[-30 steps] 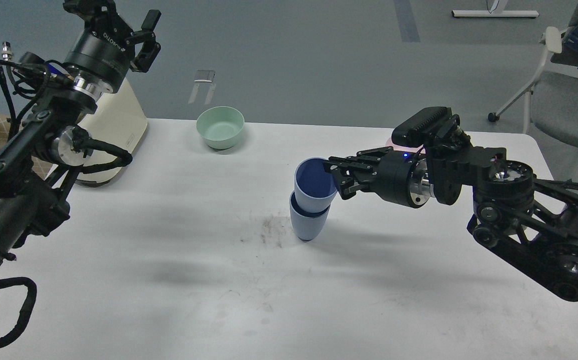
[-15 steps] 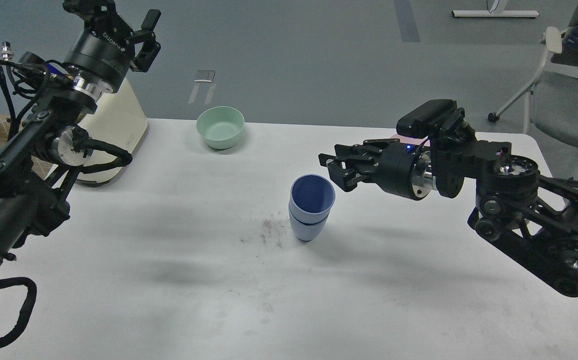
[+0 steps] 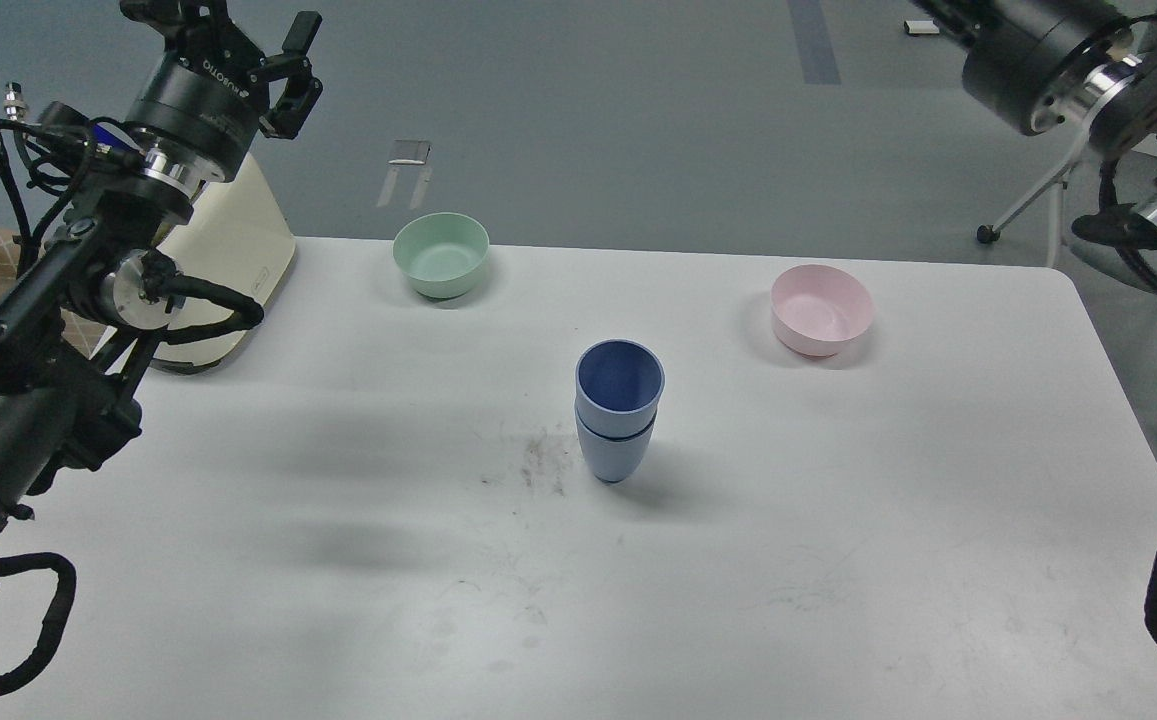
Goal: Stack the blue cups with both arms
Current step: 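Release the cup and raise the right gripper away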
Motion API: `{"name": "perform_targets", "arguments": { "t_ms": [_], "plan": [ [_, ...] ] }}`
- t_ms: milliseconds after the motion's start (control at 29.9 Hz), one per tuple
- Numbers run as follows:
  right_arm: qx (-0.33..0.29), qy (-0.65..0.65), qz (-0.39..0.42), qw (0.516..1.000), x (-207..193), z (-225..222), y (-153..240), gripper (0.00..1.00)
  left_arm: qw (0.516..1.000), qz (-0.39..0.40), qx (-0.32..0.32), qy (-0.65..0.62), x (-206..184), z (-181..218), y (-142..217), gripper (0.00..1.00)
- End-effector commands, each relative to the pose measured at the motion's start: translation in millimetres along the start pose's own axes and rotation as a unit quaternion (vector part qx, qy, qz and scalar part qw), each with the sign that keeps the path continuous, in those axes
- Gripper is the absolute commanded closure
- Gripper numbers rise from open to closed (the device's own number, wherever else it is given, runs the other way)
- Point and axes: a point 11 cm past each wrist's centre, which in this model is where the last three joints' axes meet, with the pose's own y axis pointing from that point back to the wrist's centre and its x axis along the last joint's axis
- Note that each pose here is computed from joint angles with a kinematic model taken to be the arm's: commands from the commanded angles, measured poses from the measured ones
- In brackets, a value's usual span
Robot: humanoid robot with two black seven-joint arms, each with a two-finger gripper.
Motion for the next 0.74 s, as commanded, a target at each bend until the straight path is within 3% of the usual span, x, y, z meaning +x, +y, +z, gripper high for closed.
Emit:
{"name": "perform_targets", "arguments": {
  "t_ms": [0,201,435,702],
  "plan": [
    [-0.003,-0.076,0.03,0.997,17.1,21.6,10.9,0.0,1.0,0.0,0.001,0.001,-0.8,-1.5,0.1,0.02],
    [0.024,-0.219,0.091,0.971,40.2,51.3,42.8,0.0,0.999,0.019,-0.004,0.033,6.6,-0.8,3.4,0.02],
    [0.068,-0.388,0.149,0.907,47.4,90.5,81.5,0.0,0.998,0.034,-0.002,0.045,15.8,-4.6,12.4,0.02],
    [0.084,-0.42,0.163,0.889,48.5,97.8,95.9,0.0,0.997,0.035,-0.027,0.059,18.8,6.8,10.5,0.02]
  ]
}}
